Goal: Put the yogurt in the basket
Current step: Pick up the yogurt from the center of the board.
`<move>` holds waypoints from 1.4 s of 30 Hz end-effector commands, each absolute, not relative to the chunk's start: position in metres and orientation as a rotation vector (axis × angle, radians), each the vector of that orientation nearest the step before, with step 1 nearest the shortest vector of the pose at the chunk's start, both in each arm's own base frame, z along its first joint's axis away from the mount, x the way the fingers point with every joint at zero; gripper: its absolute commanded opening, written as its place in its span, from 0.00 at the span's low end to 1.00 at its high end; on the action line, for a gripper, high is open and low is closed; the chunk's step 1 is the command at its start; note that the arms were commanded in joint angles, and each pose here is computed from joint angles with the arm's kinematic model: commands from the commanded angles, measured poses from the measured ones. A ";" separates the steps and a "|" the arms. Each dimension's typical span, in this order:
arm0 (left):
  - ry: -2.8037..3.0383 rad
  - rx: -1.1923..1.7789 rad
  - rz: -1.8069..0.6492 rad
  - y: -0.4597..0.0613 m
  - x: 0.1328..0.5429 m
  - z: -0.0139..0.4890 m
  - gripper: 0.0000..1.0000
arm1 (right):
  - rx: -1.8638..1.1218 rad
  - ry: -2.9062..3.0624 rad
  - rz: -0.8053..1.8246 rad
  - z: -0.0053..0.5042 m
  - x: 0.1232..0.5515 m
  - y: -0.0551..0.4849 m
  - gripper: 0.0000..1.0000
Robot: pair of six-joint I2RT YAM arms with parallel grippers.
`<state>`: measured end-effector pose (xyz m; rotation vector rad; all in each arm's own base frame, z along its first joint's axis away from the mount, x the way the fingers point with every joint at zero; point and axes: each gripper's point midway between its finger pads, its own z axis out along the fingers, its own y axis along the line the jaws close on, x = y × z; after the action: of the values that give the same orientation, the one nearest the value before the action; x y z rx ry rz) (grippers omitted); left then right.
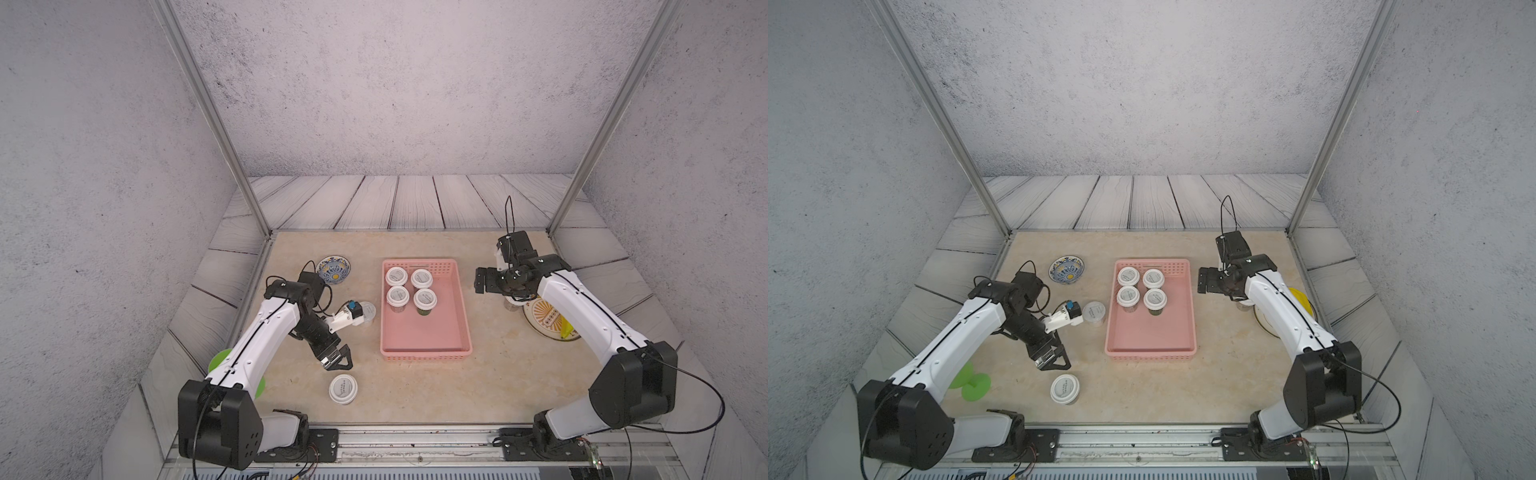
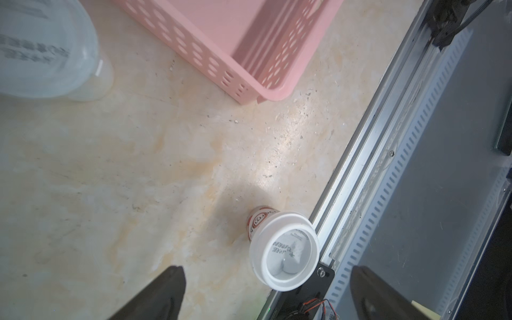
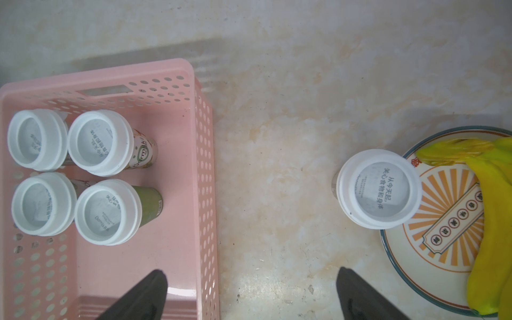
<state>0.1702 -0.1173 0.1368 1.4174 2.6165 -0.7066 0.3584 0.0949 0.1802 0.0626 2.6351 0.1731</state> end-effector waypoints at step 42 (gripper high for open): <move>2.574 1.819 -0.716 -0.112 0.117 0.068 0.99 | 0.130 2.620 0.143 0.179 0.361 0.077 1.00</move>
<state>0.1248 -0.1128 0.0720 1.8017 2.5520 -0.7003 0.3630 0.0798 0.1798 0.1177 2.6205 0.1487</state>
